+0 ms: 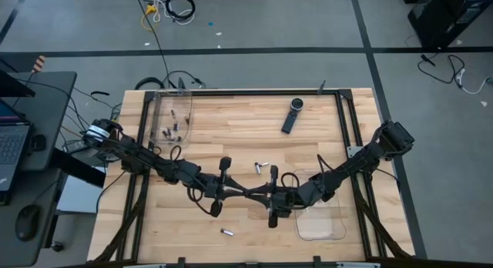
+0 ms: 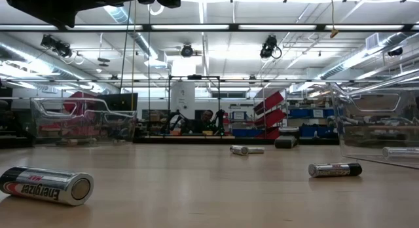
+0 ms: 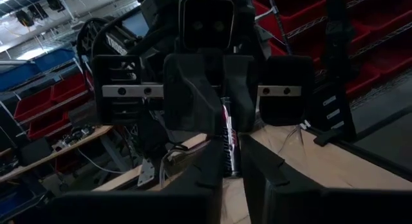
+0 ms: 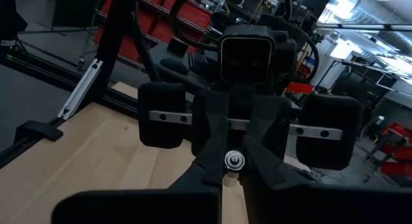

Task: Sort batteries
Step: Put the silver battery into the bottom transparent bin

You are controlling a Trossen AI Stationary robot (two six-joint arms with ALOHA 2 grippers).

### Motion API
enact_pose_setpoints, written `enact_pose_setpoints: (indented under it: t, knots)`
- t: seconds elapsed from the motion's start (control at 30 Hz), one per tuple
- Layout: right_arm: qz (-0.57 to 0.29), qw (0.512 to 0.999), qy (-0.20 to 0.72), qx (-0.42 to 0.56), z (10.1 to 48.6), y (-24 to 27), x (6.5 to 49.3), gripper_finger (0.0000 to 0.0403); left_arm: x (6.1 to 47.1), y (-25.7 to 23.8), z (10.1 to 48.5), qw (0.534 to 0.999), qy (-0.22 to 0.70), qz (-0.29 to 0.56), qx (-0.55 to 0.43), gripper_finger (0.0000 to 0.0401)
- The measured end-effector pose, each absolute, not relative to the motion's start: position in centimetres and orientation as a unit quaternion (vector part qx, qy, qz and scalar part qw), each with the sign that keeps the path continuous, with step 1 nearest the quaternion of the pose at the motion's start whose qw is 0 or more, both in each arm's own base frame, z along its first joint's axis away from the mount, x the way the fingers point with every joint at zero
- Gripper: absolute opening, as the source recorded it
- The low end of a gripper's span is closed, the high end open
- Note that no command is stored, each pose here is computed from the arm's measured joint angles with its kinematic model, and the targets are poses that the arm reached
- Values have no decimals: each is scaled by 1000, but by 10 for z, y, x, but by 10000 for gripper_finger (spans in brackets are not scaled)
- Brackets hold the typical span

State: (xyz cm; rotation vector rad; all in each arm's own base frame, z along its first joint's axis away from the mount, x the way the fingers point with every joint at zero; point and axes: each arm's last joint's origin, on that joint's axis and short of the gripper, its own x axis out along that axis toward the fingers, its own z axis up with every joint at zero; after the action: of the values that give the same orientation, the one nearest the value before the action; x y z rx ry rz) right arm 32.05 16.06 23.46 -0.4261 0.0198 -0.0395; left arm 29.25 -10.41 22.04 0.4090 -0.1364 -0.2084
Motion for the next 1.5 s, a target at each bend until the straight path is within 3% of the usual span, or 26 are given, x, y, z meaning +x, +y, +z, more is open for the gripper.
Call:
enact_pose_setpoints:
  t: [0.37,0.63,0.87,1.03,1.17,1.5]
  knots:
    - [-85,975,14,-202,242,169,310,24,294,-99,207,982,17,-28,187,141]
    - [-146,979,69,-127,263,168,277,23,293,-98,200,983,58,-14,173,150]
    - [-54,977,205,9,269,150,237,23,293,-97,200,983,58,-12,173,151]
    - [-6,929,341,145,265,143,207,23,293,-97,200,983,59,-10,173,151]
    - [-33,867,437,236,257,140,188,23,293,-97,200,983,59,-10,173,151]
    - [-131,758,576,277,219,154,179,26,294,-93,198,982,68,-1,177,151]
